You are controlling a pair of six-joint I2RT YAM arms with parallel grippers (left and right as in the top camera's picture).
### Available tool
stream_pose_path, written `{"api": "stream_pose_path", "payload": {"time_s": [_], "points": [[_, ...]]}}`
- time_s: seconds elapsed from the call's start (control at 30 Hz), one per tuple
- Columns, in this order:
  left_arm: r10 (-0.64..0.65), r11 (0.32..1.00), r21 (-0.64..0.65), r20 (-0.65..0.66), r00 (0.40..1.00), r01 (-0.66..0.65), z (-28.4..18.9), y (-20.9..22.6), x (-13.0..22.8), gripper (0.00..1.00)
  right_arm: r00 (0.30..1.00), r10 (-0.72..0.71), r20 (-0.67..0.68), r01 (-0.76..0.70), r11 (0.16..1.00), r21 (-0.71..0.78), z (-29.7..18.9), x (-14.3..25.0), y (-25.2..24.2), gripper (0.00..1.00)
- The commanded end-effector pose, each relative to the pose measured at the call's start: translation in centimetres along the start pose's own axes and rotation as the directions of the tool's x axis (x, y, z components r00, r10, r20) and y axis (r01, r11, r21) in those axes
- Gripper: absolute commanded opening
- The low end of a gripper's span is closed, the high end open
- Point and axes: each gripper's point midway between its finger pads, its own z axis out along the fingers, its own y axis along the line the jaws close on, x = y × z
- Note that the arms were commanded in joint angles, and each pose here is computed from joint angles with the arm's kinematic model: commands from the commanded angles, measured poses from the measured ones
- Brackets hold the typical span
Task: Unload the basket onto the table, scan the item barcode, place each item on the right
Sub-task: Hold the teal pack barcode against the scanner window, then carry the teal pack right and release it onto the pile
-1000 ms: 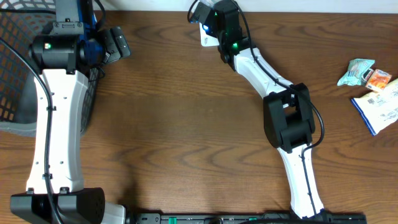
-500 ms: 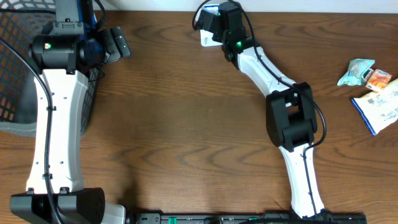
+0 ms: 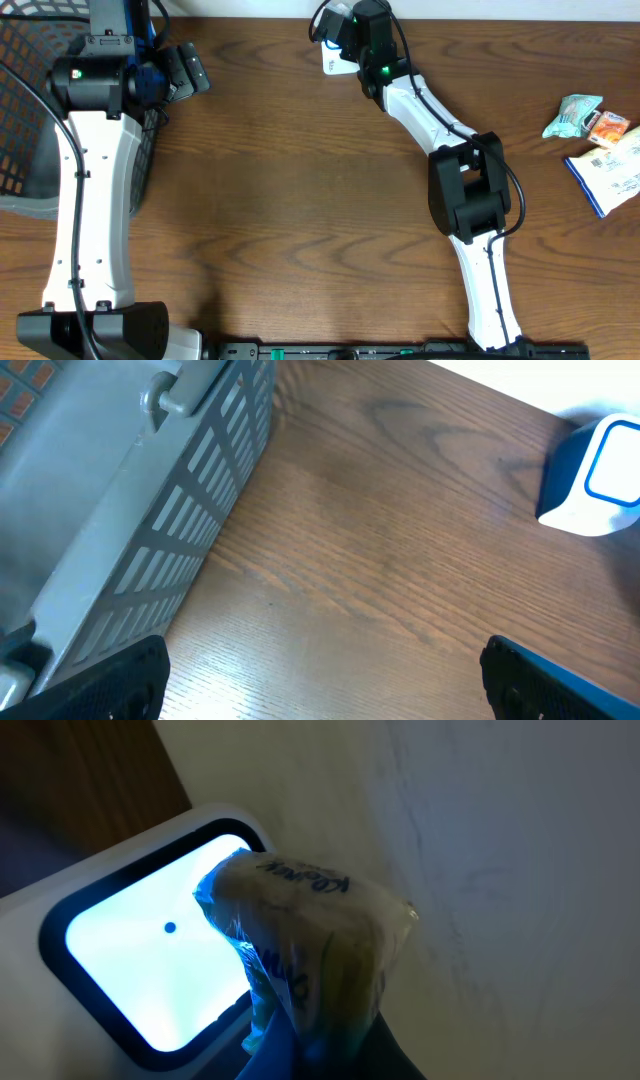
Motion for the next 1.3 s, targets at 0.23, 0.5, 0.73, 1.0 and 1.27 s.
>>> {"api": "stream_pose_path", "payload": {"time_s": [0.23,0.5,0.73,1.0,1.27], "points": [[-0.001,1.0,-0.015,0.006,1.0,0.001,-0.1,0.2,-0.1,0.98,0.942,0.334,0.042,-0.336,0.939,0.069,-2.5,-0.6,-5.5,0.01],[-0.001,1.0,-0.015,0.006,1.0,0.001,-0.1,0.2,-0.1,0.98,0.791,0.612,-0.014,-0.598,0.778,0.192,-8.1,5.7,-14.8,0.01],[-0.001,1.0,-0.015,0.006,1.0,0.001,-0.1,0.2,-0.1,0.98,0.458,0.848,-0.267,-0.776,0.528,0.345,-12.6,21.5,-15.6,0.01],[-0.001,1.0,-0.015,0.006,1.0,0.001,-0.1,0.2,-0.1,0.98,0.062,0.927,-0.369,-0.779,0.276,0.563,-18.6,34.5,-13.5,0.01],[-0.001,1.0,-0.015,0.006,1.0,0.001,-0.1,0.2,-0.1,0.98,-0.071,0.911,-0.406,-0.714,0.238,0.659,-22.4,41.1,-11.7,0.02]]}}
